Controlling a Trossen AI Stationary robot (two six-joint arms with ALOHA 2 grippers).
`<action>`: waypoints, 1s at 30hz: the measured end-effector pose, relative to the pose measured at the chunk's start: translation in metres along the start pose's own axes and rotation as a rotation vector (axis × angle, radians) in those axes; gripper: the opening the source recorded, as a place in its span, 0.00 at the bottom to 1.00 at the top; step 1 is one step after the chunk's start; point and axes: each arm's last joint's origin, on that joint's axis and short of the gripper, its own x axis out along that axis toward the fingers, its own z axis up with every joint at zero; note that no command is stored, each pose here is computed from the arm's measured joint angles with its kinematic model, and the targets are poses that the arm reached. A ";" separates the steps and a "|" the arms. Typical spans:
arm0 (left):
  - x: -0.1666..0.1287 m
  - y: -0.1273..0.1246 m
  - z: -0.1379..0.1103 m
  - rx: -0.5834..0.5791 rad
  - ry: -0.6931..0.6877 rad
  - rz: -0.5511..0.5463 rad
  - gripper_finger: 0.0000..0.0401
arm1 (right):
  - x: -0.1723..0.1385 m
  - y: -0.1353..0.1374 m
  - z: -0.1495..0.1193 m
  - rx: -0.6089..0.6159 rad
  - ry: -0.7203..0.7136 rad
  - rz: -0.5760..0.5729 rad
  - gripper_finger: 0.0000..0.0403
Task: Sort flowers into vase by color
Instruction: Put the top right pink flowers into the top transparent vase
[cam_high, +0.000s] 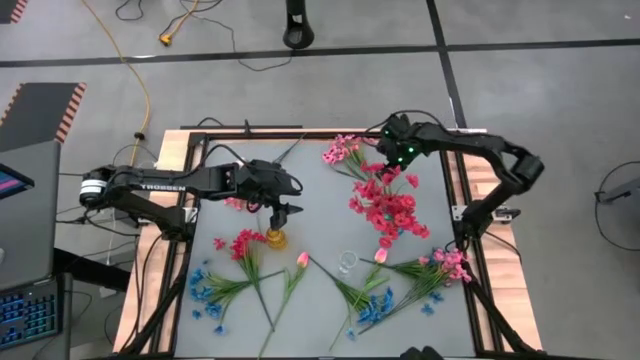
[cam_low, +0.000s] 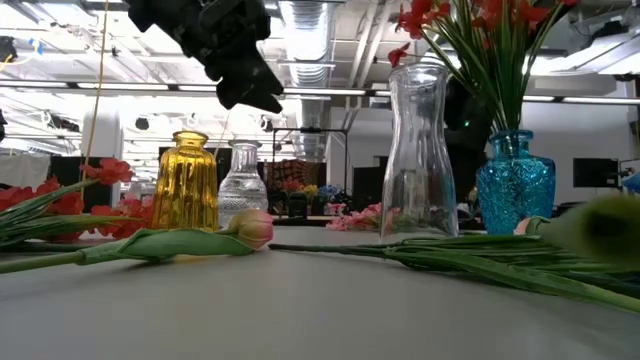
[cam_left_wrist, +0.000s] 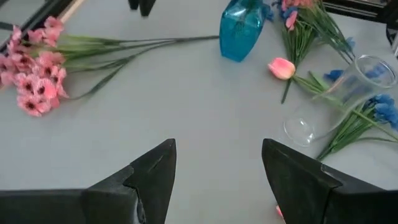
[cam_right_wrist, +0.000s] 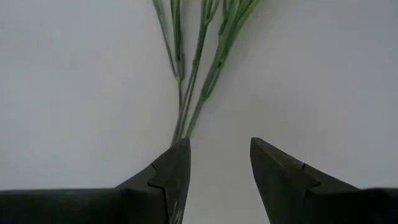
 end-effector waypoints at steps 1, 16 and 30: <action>0.000 0.000 0.001 0.002 -0.011 -0.002 0.56 | 0.004 0.000 0.001 -0.002 0.003 0.008 0.48; 0.000 0.000 0.002 0.002 -0.019 0.000 0.56 | 0.034 0.008 0.013 -0.057 -0.040 0.043 0.48; 0.000 0.000 0.004 -0.008 -0.039 -0.002 0.56 | 0.054 0.017 0.015 -0.098 -0.032 -0.033 0.48</action>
